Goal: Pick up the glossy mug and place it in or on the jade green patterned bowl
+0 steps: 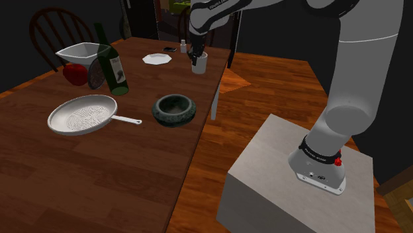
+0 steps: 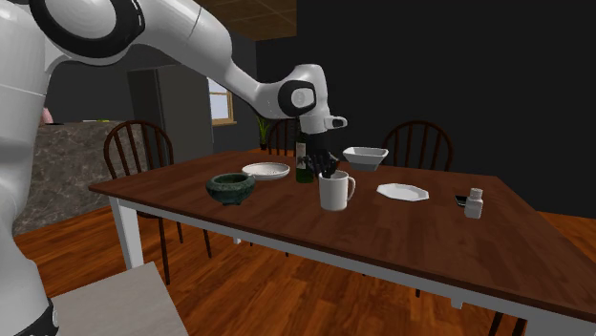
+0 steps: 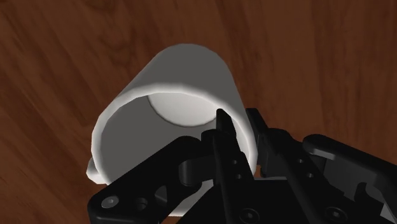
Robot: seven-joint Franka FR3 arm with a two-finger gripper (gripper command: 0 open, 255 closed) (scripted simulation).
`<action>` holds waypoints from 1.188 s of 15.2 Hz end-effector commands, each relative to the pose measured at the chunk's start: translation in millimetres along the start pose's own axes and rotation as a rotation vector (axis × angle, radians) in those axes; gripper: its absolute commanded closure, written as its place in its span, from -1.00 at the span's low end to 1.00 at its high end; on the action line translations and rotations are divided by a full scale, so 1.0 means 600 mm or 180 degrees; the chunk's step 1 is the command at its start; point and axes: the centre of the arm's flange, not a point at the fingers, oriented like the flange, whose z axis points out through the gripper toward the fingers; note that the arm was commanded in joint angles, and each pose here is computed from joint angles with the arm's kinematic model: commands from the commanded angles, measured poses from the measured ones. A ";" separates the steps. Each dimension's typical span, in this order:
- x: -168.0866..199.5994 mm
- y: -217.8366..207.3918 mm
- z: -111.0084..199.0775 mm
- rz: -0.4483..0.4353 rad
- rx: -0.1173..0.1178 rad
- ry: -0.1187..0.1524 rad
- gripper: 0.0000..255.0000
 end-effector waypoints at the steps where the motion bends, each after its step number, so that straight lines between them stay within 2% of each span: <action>1: 0.003 0.000 -0.019 0.0000 0.0000 0.0000 1.00; 18: 0.026 0.011 -0.167 0.0000 0.0000 0.0000 1.00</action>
